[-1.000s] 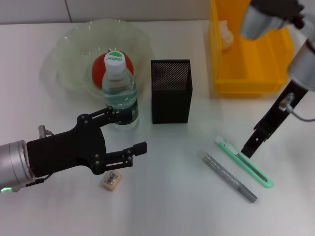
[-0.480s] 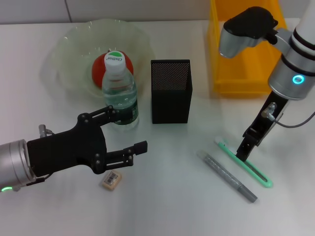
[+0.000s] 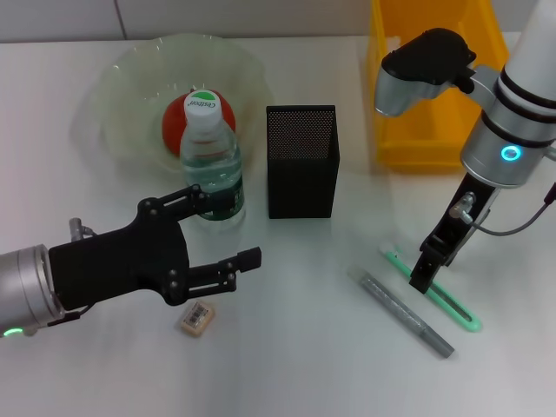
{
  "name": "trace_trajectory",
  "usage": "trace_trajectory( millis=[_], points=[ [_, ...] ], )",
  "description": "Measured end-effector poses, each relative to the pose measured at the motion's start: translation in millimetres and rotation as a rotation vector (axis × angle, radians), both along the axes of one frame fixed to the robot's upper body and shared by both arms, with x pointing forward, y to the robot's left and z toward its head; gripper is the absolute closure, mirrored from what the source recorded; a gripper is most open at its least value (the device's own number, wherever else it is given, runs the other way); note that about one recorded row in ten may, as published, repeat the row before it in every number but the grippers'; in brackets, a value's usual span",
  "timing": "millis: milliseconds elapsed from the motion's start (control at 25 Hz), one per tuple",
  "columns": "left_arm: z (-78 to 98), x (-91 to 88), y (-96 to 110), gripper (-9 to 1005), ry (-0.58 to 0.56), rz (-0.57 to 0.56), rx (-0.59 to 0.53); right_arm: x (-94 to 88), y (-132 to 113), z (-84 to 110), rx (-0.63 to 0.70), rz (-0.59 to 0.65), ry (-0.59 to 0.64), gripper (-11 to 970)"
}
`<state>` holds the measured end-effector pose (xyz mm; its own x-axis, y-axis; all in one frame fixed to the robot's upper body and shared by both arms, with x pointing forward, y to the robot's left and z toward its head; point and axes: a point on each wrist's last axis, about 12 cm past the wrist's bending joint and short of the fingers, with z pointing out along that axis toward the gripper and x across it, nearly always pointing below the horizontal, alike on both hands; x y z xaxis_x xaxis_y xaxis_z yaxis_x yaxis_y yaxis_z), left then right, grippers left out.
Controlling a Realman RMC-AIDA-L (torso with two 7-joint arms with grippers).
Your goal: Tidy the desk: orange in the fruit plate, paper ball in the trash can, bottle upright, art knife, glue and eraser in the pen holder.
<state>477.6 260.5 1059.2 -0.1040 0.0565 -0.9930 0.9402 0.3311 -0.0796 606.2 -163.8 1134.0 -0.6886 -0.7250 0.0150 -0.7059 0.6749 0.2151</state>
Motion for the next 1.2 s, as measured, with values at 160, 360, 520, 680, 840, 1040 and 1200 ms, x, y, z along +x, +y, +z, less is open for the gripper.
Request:
trace_trajectory(
  millis=[160, 360, 520, 680, 840, 1040, 1200],
  points=[
    [-0.6, 1.1, -0.5, 195, 0.002, 0.005, 0.003, 0.1, 0.4, -2.1, 0.002, -0.003, -0.003, 345],
    [-2.4, 2.2, -2.3, 195, 0.012, 0.005, 0.002, -0.8, 1.3, -5.8, 0.014, -0.002, 0.002, 345],
    [-2.2, 2.7, -2.3, 195, 0.007, 0.004, 0.004, -0.2, 1.4, -6.8, 0.015, -0.003, -0.004, 398],
    [-2.3, 2.7, -2.6, 195, 0.001, 0.003, 0.006, 0.1, 1.4, -6.9, 0.015, -0.003, -0.007, 479],
    [-2.3, 2.6, -2.8, 195, 0.001, 0.002, 0.006, -0.2, 2.5, -9.0, 0.014, -0.004, -0.004, 487],
    [-3.3, 1.9, -3.0, 196, 0.002, 0.003, 0.006, 0.3, 4.6, -11.0, 0.011, -0.002, -0.003, 535],
    [-4.4, 1.5, -3.0, 196, -0.002, 0.004, 0.009, 0.3, 5.7, -10.8, 0.012, 0.001, -0.003, 557]
  ],
)
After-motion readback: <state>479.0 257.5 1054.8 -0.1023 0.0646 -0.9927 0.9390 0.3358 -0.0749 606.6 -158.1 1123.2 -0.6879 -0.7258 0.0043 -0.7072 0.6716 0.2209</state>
